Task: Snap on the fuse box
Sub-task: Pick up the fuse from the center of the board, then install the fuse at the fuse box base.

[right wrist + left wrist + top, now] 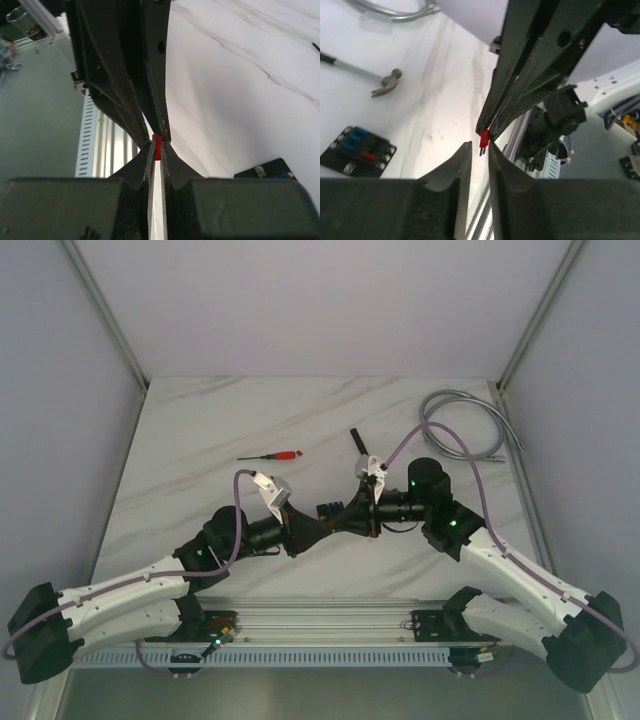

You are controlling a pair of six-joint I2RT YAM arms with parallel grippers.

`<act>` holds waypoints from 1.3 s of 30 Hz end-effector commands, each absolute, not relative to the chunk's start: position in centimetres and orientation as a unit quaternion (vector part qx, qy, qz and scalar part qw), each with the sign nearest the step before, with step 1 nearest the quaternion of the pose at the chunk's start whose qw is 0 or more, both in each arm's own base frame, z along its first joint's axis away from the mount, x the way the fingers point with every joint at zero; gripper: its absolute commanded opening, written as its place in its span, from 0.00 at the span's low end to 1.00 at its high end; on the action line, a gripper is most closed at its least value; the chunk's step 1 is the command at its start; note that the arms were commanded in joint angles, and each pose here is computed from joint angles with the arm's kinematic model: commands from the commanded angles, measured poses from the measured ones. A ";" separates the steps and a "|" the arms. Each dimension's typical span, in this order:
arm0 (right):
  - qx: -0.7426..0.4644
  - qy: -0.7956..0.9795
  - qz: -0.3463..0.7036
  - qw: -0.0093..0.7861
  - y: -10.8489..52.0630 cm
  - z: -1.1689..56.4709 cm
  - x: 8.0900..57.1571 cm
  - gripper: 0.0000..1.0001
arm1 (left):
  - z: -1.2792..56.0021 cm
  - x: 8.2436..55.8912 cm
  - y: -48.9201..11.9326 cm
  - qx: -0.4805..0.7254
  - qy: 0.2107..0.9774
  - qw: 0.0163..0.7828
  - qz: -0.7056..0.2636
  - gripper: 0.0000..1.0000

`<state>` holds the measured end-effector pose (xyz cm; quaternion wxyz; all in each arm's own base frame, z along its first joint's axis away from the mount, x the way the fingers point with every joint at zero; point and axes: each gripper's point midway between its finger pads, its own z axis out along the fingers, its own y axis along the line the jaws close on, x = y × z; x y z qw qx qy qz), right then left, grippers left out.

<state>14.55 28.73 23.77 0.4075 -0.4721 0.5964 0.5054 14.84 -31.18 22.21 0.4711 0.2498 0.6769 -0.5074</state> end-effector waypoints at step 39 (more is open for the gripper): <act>-0.157 0.890 0.042 0.426 27.0 9.7 26.3 0.00 | 11.2 27.2 -9.6 -0.116 0.844 0.523 0.018 1.00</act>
